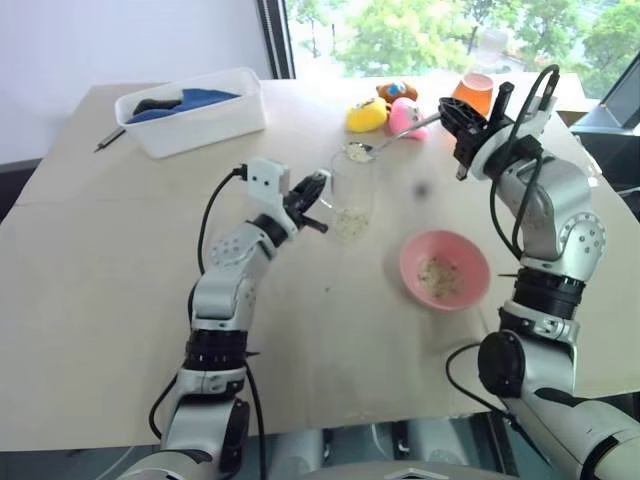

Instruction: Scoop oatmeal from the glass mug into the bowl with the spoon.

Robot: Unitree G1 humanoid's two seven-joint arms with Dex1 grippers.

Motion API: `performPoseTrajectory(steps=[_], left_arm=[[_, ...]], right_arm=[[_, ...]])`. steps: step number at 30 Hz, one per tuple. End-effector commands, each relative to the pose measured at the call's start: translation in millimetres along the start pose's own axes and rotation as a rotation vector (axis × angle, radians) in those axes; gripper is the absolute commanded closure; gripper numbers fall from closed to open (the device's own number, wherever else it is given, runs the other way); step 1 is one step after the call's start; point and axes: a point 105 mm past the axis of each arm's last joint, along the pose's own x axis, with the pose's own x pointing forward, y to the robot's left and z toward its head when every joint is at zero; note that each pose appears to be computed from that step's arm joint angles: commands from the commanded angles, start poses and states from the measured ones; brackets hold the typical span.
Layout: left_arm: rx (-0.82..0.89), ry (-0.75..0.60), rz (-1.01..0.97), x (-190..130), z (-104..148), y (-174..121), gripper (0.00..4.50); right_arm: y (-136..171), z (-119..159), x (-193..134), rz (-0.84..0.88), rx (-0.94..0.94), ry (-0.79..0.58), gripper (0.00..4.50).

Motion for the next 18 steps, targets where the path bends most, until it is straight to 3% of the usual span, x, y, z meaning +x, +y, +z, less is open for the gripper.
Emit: performPoseTrajectory(steps=[1, 9, 18], left_arm=[[0.038, -0.066, -0.034, 3.3, 18.1, -4.2, 4.29], [0.049, -0.044, -0.06, 5.6, 11.6, -4.0, 4.29], [0.051, -0.025, -0.094, 10.6, 6.3, -5.0, 4.29]], right_arm=[[25.6, 6.1, -11.3, 0.093, -0.012, -0.012, 4.5], [22.8, 21.8, -40.4, 0.094, -0.008, -0.045, 4.5], [3.1, 47.8, -88.4, 0.04, -0.072, -0.191, 4.5]])
